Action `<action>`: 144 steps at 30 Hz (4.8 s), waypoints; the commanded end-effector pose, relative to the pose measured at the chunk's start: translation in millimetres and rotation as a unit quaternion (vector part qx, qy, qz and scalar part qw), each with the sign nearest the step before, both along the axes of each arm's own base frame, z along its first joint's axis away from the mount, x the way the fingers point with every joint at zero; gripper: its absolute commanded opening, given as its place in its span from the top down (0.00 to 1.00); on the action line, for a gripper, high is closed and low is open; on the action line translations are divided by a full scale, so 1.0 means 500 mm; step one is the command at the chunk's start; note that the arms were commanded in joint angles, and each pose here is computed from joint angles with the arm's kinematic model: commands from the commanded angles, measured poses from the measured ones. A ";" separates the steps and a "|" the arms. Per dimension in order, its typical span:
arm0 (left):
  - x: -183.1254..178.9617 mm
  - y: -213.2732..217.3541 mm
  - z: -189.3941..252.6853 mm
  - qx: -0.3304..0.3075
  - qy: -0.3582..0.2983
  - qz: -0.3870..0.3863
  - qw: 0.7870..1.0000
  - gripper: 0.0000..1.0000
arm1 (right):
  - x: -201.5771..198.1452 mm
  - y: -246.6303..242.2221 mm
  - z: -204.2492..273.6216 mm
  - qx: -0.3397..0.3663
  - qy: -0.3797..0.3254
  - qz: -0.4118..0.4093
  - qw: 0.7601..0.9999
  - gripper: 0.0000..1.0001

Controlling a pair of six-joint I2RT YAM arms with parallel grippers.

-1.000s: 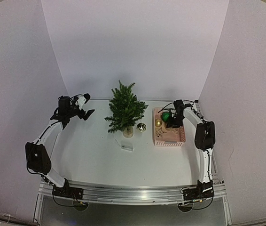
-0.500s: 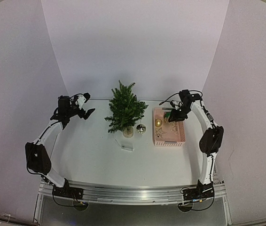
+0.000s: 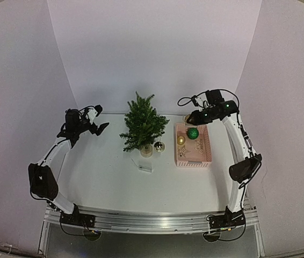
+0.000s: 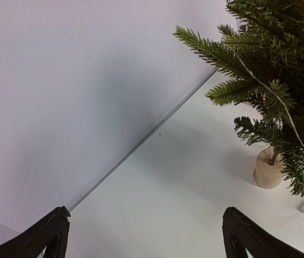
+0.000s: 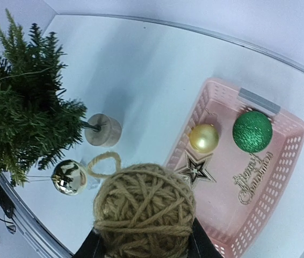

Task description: Decorate the small christmas tree

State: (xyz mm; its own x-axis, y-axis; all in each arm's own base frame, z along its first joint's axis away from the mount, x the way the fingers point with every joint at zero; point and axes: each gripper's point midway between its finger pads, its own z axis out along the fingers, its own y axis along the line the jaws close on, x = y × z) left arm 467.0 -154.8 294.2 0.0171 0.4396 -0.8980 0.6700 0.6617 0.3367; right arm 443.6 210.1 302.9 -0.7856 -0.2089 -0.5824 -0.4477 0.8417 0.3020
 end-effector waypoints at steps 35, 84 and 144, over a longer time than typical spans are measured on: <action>-0.015 0.003 0.067 -0.003 -0.037 -0.006 0.999 0.00 | 0.061 0.132 -0.078 0.019 -0.036 0.097 0.994 0.94; -0.013 0.004 0.060 -0.001 -0.040 -0.003 0.999 0.01 | 0.055 0.133 -0.109 0.014 -0.013 0.092 0.996 0.97; -0.013 0.005 0.058 0.006 -0.046 -0.004 0.999 0.01 | 0.056 0.182 -0.028 0.098 -0.033 0.117 0.988 0.28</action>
State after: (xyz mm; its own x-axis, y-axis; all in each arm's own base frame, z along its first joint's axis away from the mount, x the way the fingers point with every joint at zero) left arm 464.6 -155.4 298.5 0.0438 0.4534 -0.8902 0.6705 0.6472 0.3626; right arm 475.3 291.7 247.9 -0.7468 -0.2840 -0.6014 -0.5958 0.6876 0.4150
